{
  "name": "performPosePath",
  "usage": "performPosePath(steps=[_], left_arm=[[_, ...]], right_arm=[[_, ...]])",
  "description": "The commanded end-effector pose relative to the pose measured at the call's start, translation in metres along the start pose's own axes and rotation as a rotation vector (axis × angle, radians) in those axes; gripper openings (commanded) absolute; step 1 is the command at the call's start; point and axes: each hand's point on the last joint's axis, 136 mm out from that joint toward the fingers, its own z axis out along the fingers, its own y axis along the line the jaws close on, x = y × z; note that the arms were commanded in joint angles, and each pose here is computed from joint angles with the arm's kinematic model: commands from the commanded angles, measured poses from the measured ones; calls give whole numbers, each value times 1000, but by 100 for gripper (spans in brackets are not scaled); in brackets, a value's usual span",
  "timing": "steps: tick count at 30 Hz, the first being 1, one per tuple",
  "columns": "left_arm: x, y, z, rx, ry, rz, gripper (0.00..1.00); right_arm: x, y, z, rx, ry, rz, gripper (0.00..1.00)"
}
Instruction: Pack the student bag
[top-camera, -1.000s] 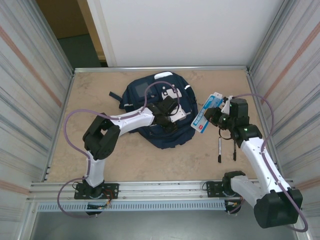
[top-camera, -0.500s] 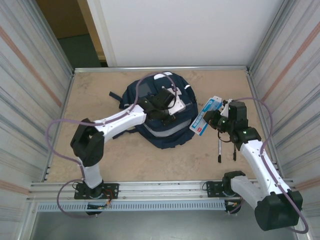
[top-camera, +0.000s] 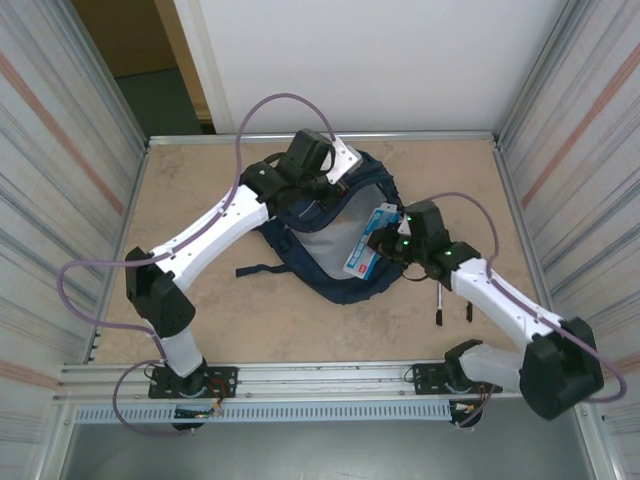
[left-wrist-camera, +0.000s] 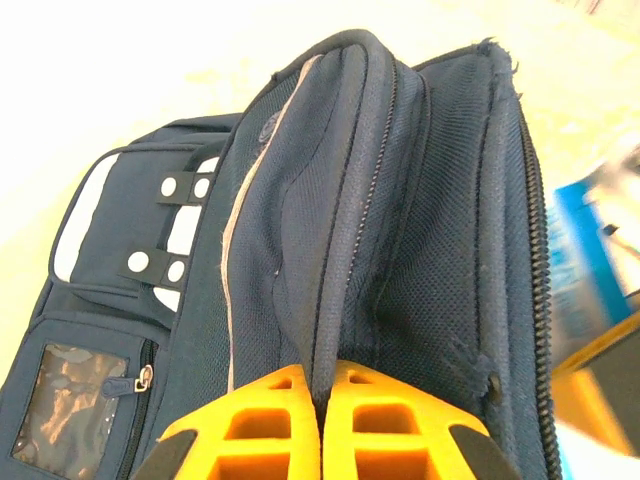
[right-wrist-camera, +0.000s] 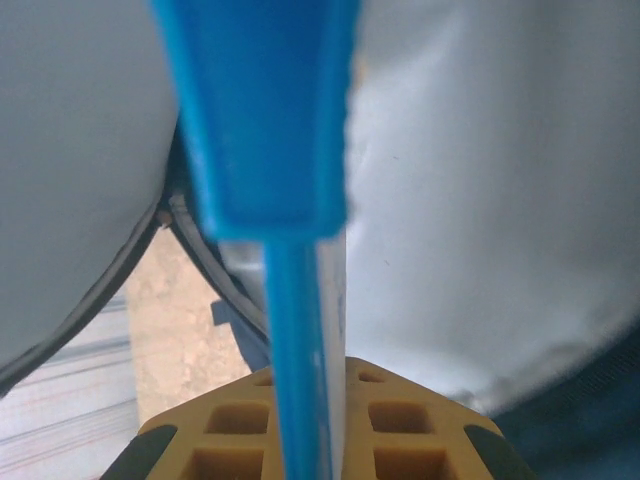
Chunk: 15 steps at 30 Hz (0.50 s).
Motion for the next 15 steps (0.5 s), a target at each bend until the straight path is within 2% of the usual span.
performPosePath(steps=[1, 7, 10, 15], left_arm=[[-58, -12, -22, 92, -191, -25, 0], [-71, -8, -25, 123, -204, -120, 0], [-77, -6, -28, 140, -226, -155, 0], [-79, -14, -33, 227, -256, -167, 0]], right_arm=[[-29, 24, 17, -9, -100, 38, 0], [-41, 24, 66, -65, -93, 232, 0], [-50, 27, 85, -94, -92, 275, 0], [-65, 24, 103, -78, -114, 308, 10]])
